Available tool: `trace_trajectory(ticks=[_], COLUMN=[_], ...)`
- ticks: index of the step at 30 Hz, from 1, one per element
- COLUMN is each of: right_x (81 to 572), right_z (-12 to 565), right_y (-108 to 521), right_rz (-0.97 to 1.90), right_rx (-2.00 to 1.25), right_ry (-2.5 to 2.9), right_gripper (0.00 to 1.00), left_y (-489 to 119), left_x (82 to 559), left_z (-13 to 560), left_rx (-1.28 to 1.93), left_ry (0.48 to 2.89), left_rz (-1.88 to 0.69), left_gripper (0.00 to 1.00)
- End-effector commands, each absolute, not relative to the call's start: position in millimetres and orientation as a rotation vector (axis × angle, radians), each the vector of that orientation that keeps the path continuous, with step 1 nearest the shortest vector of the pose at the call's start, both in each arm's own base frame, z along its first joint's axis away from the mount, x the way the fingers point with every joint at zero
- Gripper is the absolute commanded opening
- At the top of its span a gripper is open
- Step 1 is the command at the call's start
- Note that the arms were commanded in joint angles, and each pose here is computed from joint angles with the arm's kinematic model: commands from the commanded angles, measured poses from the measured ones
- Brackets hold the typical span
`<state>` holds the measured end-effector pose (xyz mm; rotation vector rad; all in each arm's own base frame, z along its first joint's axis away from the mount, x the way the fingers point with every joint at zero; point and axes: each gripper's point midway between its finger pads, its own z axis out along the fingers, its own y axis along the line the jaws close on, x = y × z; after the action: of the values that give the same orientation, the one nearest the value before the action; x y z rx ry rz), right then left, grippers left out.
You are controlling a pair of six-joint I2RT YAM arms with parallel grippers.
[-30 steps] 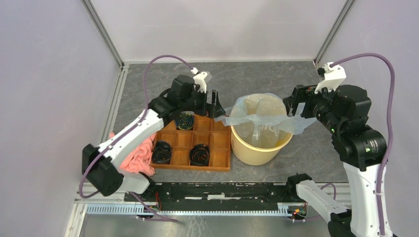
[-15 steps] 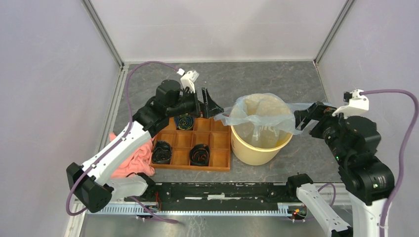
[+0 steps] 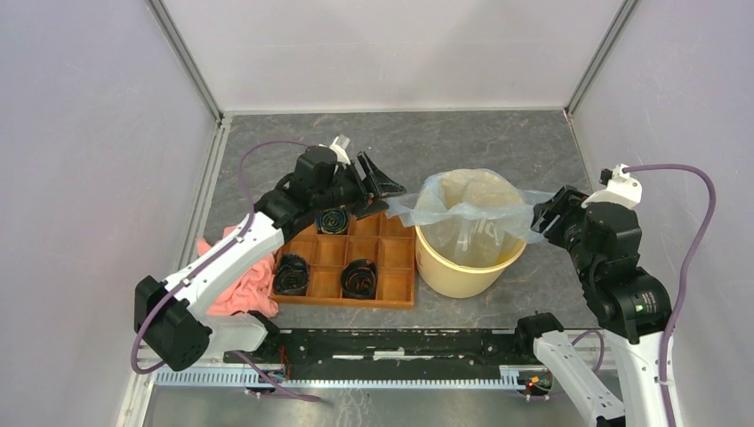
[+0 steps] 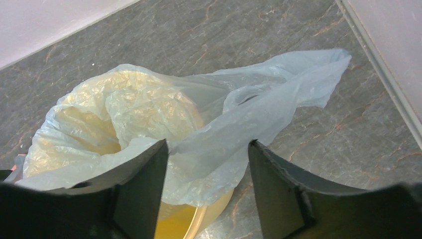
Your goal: Put the trash bags into the trash bin
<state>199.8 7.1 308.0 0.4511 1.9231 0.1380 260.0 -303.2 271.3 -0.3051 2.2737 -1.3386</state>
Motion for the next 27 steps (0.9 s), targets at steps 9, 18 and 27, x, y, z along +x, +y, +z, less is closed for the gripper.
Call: trace_trajectory(ticks=[9,18,27], right_x=[200,206,210], right_z=[319,316,314], right_y=[12,21,13], right_rz=[0.161,0.165,0.130], right_rx=[0.351,0.252,0.286], right_ry=[1.869,1.897,1.862], right_gripper=[0.49,0.76,0.39], left_y=[-301,-308,-328], left_x=[249,248,248], left_z=[238,234,237], left_rx=[-0.476,-0.473,-0.431], left_ry=[2.358,2.362,2.324], left_rz=[-1.349,-1.369,-1.540], left_gripper=[0.63,0.69,0.34])
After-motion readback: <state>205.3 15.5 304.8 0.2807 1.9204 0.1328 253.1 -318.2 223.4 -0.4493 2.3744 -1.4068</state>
